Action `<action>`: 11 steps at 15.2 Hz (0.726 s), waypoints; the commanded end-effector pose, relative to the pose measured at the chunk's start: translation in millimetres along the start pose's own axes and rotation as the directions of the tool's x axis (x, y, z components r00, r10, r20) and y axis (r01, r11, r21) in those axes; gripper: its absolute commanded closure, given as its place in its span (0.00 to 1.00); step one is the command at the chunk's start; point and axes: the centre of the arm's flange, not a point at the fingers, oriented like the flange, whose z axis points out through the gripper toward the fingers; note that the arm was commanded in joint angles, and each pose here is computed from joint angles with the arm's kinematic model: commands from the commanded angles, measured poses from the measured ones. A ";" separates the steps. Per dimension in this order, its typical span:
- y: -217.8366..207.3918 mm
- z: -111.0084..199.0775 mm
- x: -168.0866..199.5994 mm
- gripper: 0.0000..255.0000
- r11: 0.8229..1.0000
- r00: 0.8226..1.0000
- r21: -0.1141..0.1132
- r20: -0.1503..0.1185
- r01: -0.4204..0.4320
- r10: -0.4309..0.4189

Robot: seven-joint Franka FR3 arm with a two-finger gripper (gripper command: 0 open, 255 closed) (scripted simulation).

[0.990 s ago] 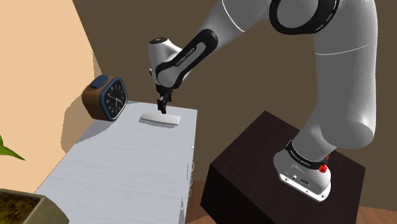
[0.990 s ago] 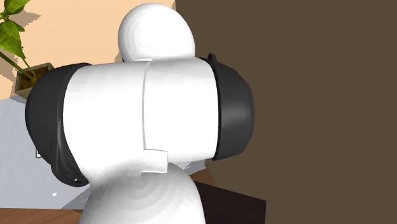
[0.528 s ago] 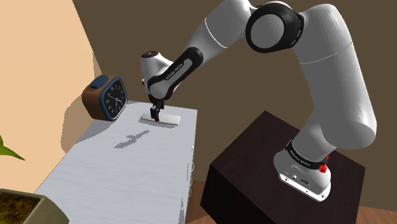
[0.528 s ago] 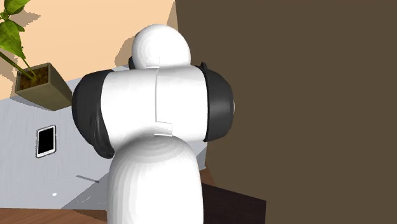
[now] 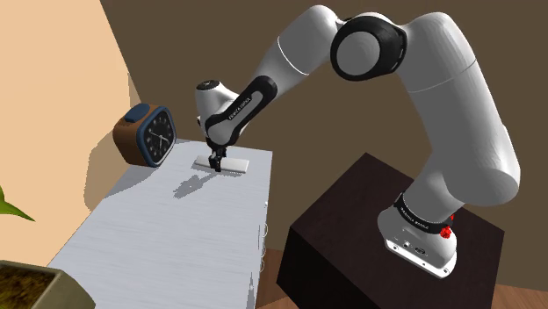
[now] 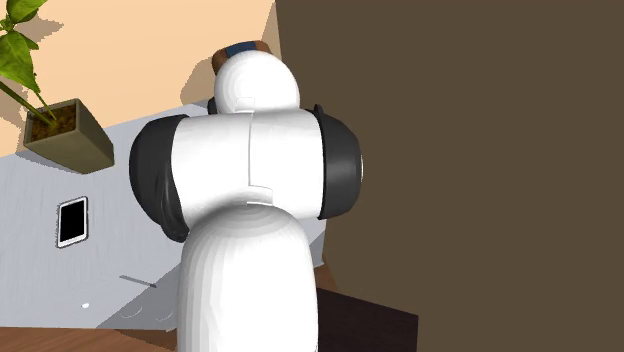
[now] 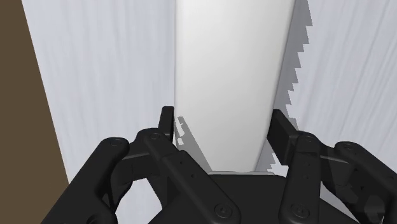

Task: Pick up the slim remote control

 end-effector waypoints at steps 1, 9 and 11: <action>-0.3 0.5 0.3 1.00 1.000 1.000 0.000 0.000 0.000 0.000; 0.1 -4.8 -0.3 1.00 1.000 1.000 0.000 0.000 0.000 0.000; 0.2 -15.4 -0.3 1.00 1.000 1.000 0.000 0.000 0.000 0.000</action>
